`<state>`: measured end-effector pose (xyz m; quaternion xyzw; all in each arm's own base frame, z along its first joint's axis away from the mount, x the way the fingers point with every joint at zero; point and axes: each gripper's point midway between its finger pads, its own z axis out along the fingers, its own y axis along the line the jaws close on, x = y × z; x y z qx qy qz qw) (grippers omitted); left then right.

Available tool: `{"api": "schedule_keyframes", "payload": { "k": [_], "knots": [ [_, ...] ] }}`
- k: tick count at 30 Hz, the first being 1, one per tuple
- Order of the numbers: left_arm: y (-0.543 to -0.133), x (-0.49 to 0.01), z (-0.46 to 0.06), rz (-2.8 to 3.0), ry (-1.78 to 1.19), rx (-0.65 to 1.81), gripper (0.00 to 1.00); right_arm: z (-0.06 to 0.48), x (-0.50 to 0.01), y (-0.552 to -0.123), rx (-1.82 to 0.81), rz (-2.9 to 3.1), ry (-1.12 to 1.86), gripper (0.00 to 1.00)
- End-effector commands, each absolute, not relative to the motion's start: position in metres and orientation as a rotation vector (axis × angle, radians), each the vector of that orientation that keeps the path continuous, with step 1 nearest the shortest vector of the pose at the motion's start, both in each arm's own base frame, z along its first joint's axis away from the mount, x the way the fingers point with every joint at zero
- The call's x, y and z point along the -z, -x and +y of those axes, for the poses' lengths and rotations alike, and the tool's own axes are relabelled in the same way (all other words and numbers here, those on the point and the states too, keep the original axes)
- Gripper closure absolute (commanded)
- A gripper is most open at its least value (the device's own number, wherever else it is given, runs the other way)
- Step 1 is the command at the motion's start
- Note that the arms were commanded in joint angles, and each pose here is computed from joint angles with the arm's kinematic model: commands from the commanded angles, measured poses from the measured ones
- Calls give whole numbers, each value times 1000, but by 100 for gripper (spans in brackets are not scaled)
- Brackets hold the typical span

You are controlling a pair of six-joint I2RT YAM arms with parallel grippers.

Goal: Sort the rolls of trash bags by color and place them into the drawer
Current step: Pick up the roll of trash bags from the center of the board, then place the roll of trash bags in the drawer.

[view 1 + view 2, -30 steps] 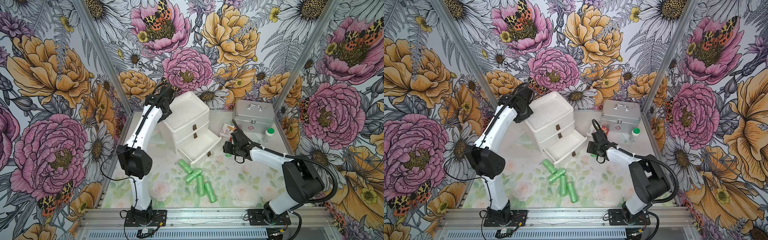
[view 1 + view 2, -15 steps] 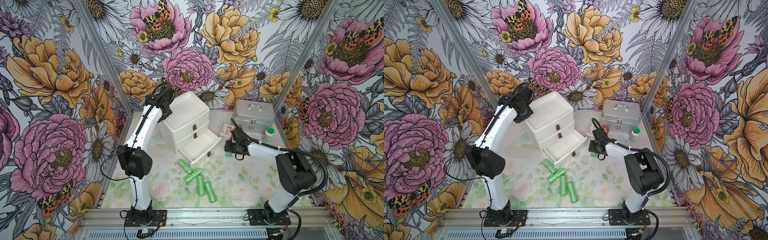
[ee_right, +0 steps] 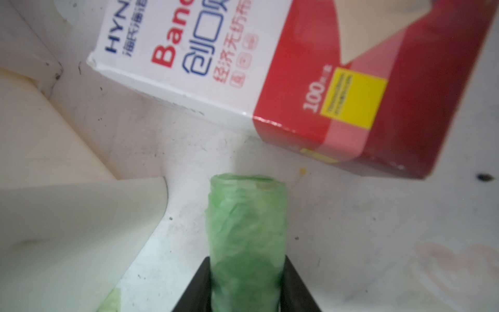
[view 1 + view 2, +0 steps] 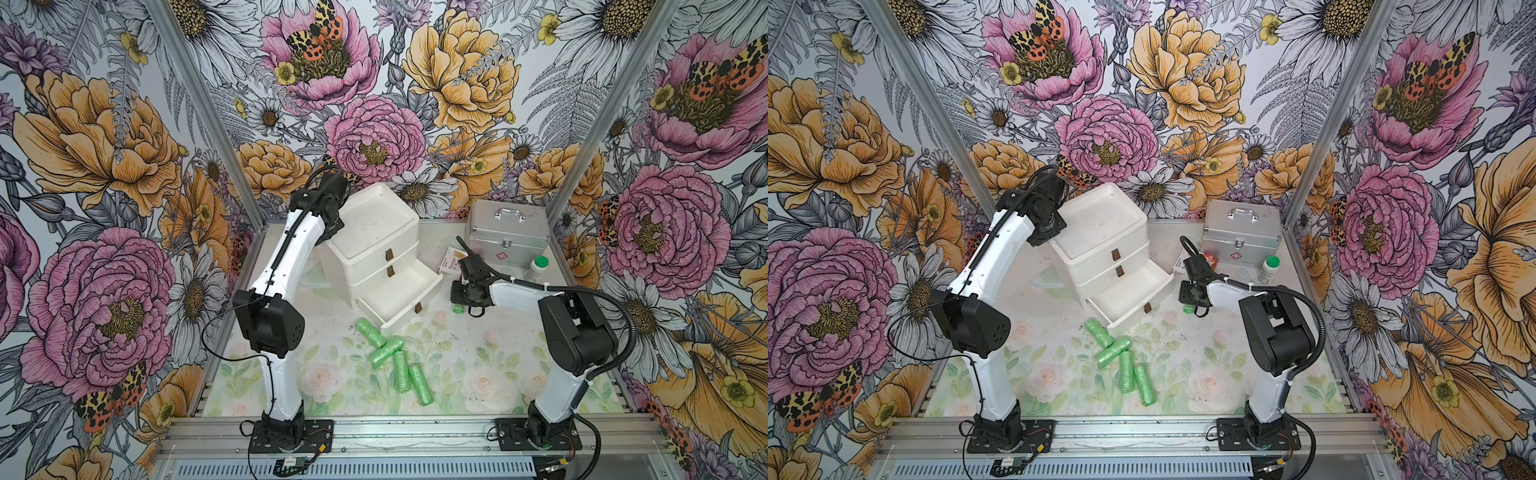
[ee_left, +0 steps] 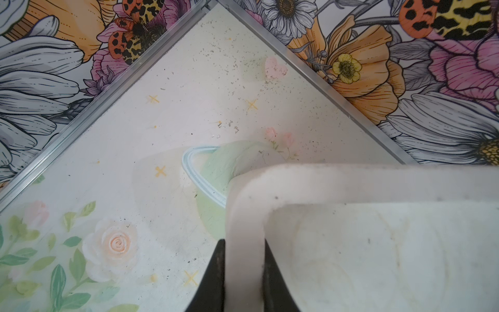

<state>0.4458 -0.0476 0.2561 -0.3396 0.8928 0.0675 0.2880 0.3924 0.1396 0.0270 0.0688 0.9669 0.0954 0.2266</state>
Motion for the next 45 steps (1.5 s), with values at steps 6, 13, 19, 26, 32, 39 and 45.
{"api": "schedule_keyframes", "payload": {
  "k": [6, 13, 19, 26, 32, 39, 45],
  "knots": [
    [-421, -194, -74, 2662, 932, -177, 100, 140, -54, -385, -323, 2610, -187, 74],
    [-420, -193, -75, 2669, 926, -179, 100, 155, -120, -369, -537, 2472, -163, 74],
    [-418, -193, -76, 2666, 937, -175, 100, 206, -195, -366, -719, 2321, -10, 73],
    [-416, -199, -78, 2656, 932, -163, 100, 281, -221, -364, -783, 2279, 179, 73],
    [-412, -202, -77, 2650, 934, -163, 100, 323, -197, -364, -819, 2335, 163, 73],
    [-411, -201, -77, 2655, 930, -167, 100, 332, -165, -371, -872, 2381, -90, 73],
    [-412, -200, -75, 2658, 929, -169, 100, 338, -149, -374, -881, 2419, -140, 73]
  ]
}}
